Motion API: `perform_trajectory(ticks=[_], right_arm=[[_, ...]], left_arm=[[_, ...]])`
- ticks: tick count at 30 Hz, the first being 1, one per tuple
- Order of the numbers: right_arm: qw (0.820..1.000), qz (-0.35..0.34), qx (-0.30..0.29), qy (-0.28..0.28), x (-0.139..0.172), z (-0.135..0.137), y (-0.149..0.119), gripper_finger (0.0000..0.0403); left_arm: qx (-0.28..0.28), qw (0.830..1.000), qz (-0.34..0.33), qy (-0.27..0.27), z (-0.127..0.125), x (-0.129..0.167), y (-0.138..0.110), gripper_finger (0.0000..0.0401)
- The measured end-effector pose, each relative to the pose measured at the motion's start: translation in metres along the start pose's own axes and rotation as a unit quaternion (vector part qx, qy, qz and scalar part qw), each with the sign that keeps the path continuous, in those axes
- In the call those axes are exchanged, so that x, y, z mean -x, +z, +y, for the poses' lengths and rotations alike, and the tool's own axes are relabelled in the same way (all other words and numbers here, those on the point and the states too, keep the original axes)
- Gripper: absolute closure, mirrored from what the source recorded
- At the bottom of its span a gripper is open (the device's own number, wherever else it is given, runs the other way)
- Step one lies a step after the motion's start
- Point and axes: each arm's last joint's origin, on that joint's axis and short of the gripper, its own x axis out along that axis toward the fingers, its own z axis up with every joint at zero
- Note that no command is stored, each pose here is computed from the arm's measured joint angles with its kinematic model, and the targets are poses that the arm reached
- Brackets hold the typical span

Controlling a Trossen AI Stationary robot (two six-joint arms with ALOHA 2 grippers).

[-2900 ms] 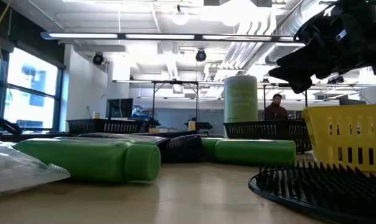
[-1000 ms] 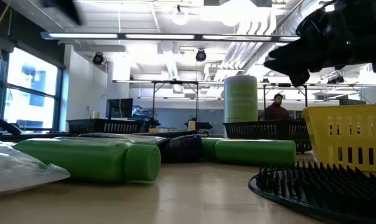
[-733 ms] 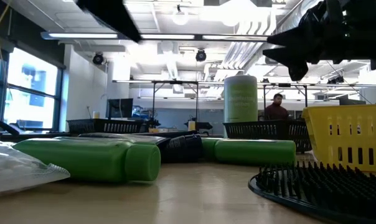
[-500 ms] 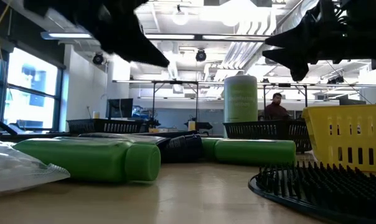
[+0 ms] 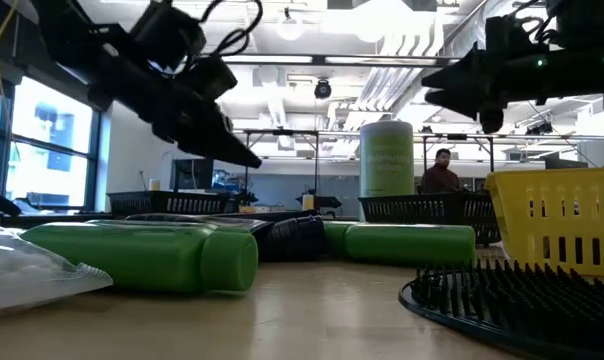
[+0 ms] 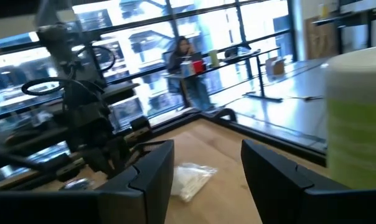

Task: Pick & Place Travel size toiletries
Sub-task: Put the shampoo bottle into the top right black bin

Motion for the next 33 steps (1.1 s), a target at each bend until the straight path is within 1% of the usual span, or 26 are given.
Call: perform_trajectory(ticks=[3,6,8,11,13,15,19,24,26,33], right_arm=[[1.000,-0.007,0.002,-0.027,0.000,-0.002,0.000,0.0224],[0.999,-0.012,0.006,-0.049,0.000,-0.003,0.001,0.0224],[0.999,-0.012,0.006,-0.051,0.000,-0.003,0.001,0.0224],[0.999,-0.012,0.001,-0.048,0.000,-0.003,0.001,0.0224],[0.999,-0.012,0.000,-0.048,0.000,-0.003,0.001,0.0224],[0.999,-0.012,0.000,-0.048,0.000,-0.003,0.001,0.0224],[0.999,-0.012,0.001,-0.048,0.000,-0.003,0.001,0.0224],[0.999,-0.012,0.001,-0.049,0.000,-0.003,0.001,0.0224],[0.999,-0.012,0.000,-0.049,0.000,-0.003,0.001,0.0224],[0.997,-0.014,-0.049,-0.049,0.000,-0.003,0.001,0.0224]], left_arm=[[-0.001,1.000,0.005,-0.003,0.007,0.002,-0.009,0.0401],[-0.009,1.000,-0.022,-0.014,0.013,0.009,-0.009,0.0401],[-0.014,0.999,-0.049,-0.021,0.018,0.016,-0.003,0.0401],[-0.015,0.997,-0.069,-0.023,0.027,0.030,0.005,0.0401],[-0.010,0.998,-0.063,-0.024,0.032,0.040,0.007,0.0401],[-0.017,0.998,-0.054,-0.023,0.035,0.049,0.007,0.0401],[-0.040,0.999,-0.033,-0.015,0.038,0.065,0.006,0.0401],[-0.052,0.997,-0.058,-0.004,0.038,0.079,0.014,0.0401],[-0.068,0.995,-0.070,-0.002,0.037,0.085,0.018,0.0401],[-0.102,0.993,-0.065,-0.003,0.034,0.096,0.018,0.0401]])
